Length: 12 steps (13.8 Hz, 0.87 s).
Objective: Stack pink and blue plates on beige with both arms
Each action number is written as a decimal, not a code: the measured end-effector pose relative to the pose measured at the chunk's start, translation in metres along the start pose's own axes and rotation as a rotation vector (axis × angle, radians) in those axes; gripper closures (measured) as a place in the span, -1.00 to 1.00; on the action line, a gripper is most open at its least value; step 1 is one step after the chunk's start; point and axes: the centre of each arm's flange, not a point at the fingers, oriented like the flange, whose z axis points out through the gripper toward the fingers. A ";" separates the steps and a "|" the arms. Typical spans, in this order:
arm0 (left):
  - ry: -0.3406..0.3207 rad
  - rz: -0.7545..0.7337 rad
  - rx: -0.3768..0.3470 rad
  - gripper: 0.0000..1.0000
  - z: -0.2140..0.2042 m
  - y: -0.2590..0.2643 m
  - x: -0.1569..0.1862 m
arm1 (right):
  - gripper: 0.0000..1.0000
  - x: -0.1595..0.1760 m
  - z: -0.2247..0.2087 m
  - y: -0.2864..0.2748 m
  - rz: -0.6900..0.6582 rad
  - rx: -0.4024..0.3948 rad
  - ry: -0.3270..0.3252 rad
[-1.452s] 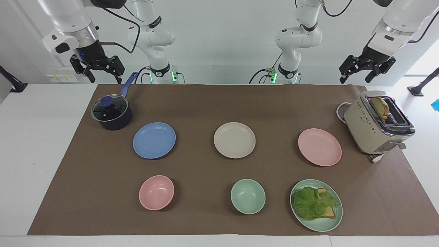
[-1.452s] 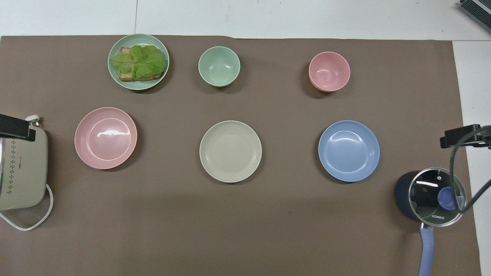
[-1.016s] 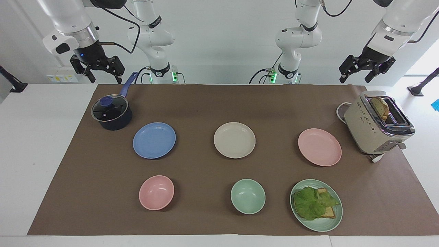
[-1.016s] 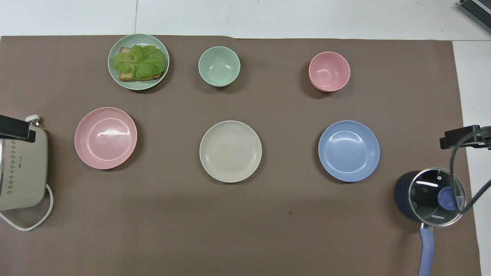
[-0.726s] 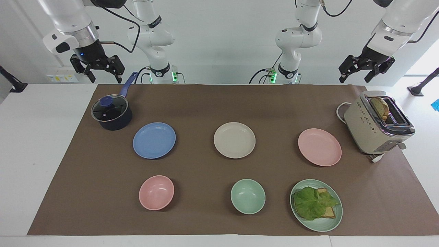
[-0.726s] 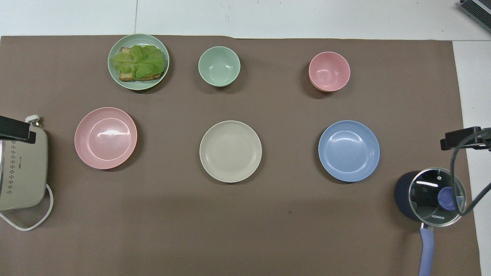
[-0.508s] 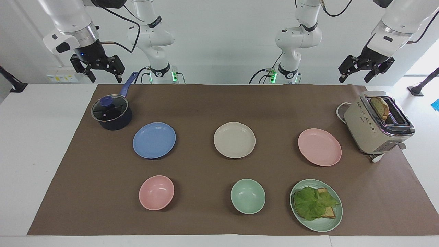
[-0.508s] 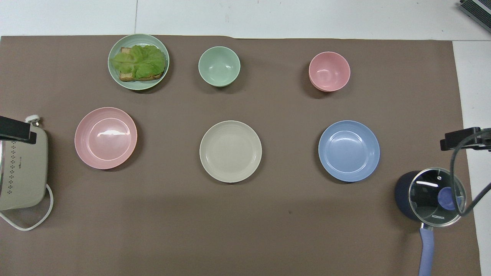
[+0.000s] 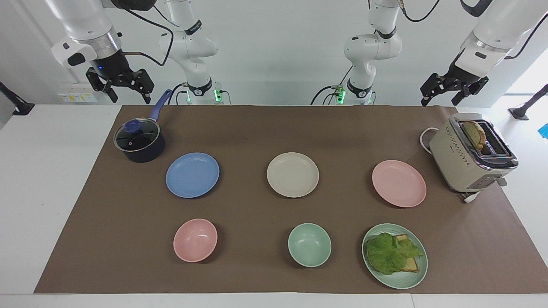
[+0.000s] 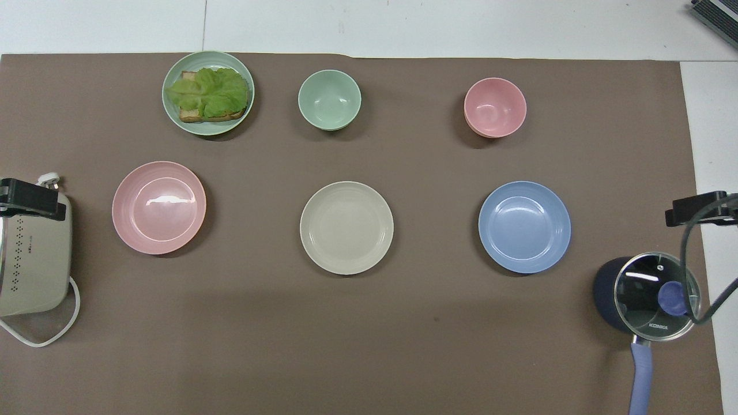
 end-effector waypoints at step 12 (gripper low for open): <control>0.020 -0.063 -0.006 -1.00 0.144 -0.048 0.032 | -1.00 0.000 0.002 0.000 0.000 0.000 -0.004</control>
